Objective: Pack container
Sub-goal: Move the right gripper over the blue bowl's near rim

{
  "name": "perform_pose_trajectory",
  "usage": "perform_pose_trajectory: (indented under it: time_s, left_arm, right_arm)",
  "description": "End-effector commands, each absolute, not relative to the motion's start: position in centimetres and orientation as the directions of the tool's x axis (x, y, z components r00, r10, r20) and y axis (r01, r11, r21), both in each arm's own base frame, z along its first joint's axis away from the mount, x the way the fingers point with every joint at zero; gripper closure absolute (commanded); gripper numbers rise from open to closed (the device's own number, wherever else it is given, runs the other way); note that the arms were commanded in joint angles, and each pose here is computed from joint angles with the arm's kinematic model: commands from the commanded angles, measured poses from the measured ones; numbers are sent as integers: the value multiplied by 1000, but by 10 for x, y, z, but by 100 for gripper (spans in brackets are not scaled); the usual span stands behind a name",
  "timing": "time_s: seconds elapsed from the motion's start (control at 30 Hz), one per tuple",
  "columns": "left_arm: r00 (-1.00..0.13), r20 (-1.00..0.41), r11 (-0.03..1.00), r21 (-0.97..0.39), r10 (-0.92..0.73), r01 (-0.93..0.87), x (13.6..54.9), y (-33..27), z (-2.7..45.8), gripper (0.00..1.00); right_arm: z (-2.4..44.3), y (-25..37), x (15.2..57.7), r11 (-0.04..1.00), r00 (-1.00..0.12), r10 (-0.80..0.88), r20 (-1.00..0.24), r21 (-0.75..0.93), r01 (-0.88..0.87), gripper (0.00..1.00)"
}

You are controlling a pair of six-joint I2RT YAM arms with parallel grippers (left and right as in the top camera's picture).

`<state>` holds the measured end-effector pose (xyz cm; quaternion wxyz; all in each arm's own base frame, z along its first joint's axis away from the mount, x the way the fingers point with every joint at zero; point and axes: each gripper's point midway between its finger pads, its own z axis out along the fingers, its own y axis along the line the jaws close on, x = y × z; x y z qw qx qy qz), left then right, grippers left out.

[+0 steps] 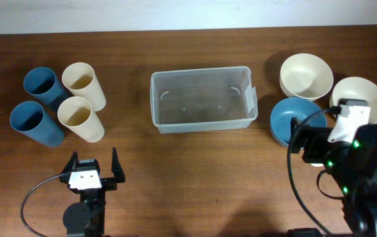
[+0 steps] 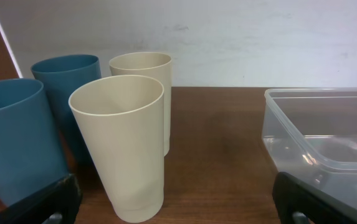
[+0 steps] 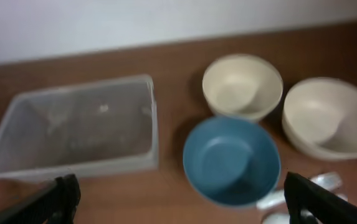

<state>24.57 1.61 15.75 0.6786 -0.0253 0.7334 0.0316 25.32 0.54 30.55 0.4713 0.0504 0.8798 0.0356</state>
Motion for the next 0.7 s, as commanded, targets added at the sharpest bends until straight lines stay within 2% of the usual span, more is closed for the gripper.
perform_pose_trajectory:
  time_s: [0.0,0.13,0.23,0.4,0.53,0.67]
  left_arm:
    - [-78,-997,997,27,21,-72,245,15,157,0]
    - [-78,-997,997,27,21,-72,245,15,157,0]
    - [-78,-997,997,27,21,-72,245,15,157,0]
    - [-78,-997,997,27,21,-72,245,15,157,0]
    - [-78,-997,997,27,21,-72,245,15,157,0]
    - [-78,-997,997,27,21,-72,245,15,157,0]
  right_arm:
    - [297,-7,262,980,-570,191,-799,126,152,1]
    - [293,-40,266,864,-480,464,-745,262,429,1]
    - [279,-76,266,697,-358,658,-662,356,623,1]
    - [242,-118,272,441,-222,862,-455,460,771,1]
    - [214,-128,279,370,-232,917,-326,472,800,1]
    - [183,-123,294,450,-370,892,-260,434,780,1]
